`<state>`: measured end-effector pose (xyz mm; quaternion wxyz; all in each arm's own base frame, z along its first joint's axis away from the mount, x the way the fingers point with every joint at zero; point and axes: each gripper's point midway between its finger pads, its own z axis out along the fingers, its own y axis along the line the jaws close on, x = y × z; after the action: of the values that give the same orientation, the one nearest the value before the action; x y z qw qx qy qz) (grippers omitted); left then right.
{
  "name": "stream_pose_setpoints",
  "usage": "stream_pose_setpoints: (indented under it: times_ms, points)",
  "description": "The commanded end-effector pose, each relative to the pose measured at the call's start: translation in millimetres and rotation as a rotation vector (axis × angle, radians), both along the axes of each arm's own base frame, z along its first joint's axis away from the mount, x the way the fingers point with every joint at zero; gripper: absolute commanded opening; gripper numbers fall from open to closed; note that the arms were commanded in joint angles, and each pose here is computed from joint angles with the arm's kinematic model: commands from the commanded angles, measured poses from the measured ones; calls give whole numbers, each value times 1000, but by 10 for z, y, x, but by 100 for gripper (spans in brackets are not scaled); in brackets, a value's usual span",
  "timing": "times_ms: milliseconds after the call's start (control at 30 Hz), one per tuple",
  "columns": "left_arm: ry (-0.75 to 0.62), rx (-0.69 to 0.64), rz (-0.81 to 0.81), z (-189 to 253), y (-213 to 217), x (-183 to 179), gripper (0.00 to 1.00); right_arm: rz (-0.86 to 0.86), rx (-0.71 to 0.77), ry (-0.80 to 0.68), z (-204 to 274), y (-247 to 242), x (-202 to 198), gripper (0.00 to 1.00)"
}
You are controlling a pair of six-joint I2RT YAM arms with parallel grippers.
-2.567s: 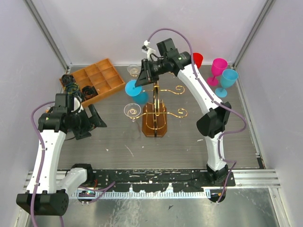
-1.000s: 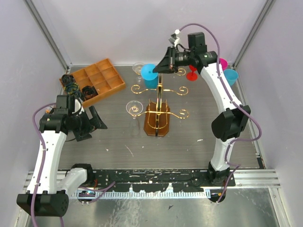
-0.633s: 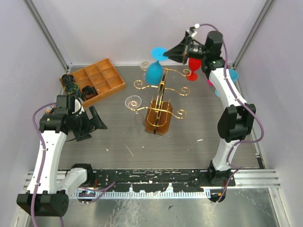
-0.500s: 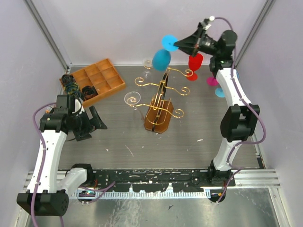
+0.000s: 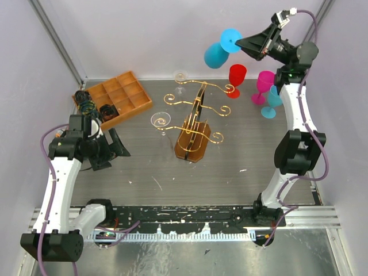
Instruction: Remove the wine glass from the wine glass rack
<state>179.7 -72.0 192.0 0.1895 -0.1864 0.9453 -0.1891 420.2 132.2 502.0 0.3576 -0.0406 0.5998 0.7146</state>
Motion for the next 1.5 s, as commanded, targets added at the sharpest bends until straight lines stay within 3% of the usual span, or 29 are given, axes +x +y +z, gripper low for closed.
stream_pose_setpoints:
  times_ms: [0, 100, 233, 433, 700, 1033, 1267, 1467]
  points:
    - [1, 2, -12, -51, 5, -3, 98, -190, -149, -110, 62, -257, 10, 1]
    - [0, -1, -13, -49, -2, 4, 98, -501, -427, -131, -145, -594, 265, 1]
    - [-1, -8, -19, -45, -16, 14, 98, -796, -699, 23, -477, -1142, 370, 1]
    - [0, -10, -26, -70, -21, 8, 98, -1091, -1073, 223, -1084, -1870, 44, 1]
    - [4, -27, -40, -97, -56, 37, 98, -1121, -1508, 473, -2132, -2065, -548, 1]
    - [1, -29, -52, -102, -60, -27, 98, -1097, -1900, 641, -3018, -2190, -838, 1]
    - [-2, -49, -52, -83, -94, -35, 98, -1020, -2092, 691, -3469, -2198, -882, 1]
    - [-10, -27, -57, -50, -59, -61, 98, -958, -2149, 757, -3824, -2146, -902, 1]
